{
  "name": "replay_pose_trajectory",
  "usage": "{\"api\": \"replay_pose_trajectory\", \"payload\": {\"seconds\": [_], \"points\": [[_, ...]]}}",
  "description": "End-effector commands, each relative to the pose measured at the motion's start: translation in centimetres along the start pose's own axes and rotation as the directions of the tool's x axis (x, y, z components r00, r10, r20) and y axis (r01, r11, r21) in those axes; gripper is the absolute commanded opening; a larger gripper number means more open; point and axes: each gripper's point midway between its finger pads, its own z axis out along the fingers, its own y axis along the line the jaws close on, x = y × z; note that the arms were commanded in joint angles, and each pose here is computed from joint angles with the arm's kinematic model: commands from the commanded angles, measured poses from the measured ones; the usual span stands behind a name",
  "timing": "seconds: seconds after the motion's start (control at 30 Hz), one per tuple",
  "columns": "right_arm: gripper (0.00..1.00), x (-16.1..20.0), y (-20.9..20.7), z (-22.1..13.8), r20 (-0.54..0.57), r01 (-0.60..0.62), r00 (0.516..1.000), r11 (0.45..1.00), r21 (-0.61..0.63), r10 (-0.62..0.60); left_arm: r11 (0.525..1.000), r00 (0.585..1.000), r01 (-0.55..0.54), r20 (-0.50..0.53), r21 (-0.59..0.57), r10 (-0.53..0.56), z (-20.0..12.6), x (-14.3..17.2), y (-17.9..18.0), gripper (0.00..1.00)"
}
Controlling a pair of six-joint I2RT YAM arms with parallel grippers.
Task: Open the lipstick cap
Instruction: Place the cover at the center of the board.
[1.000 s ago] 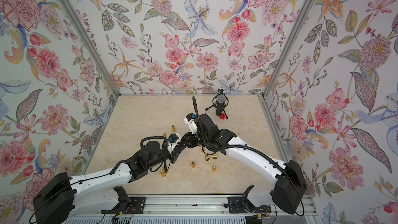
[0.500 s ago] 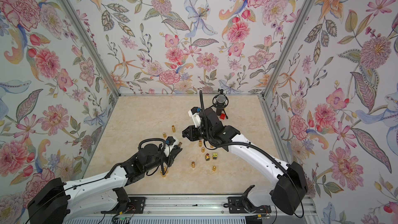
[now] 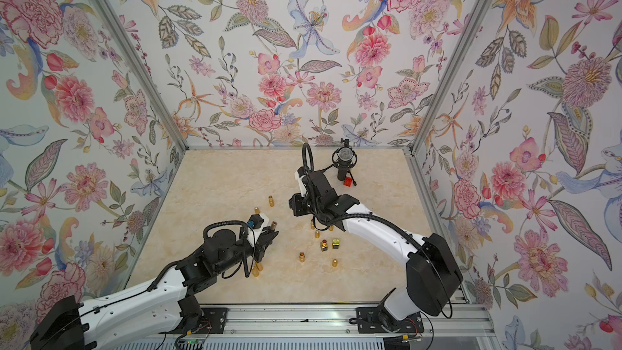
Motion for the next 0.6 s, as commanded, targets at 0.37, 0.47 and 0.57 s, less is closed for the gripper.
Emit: {"api": "replay_pose_trajectory", "payload": {"seconds": [0.37,0.47,0.57], "points": [[0.21,2.4,-3.7,8.5,-0.019,0.209,0.977,0.942,0.263,-0.211,0.996,0.999,0.033,-0.018,-0.079,-0.034,-1.1,1.3,1.5,0.07],[0.22,2.9,-4.3,9.5,-0.032,0.207,0.978,0.939,0.275,-0.207,0.996,0.999,0.034,-0.013,-0.087,-0.036,-1.1,1.3,1.6,0.07],[0.22,3.1,-4.7,10.3,-0.043,0.208,0.978,0.934,0.289,-0.204,0.995,0.999,0.038,-0.008,-0.09,-0.039,-1.2,1.3,1.7,0.07]]}}
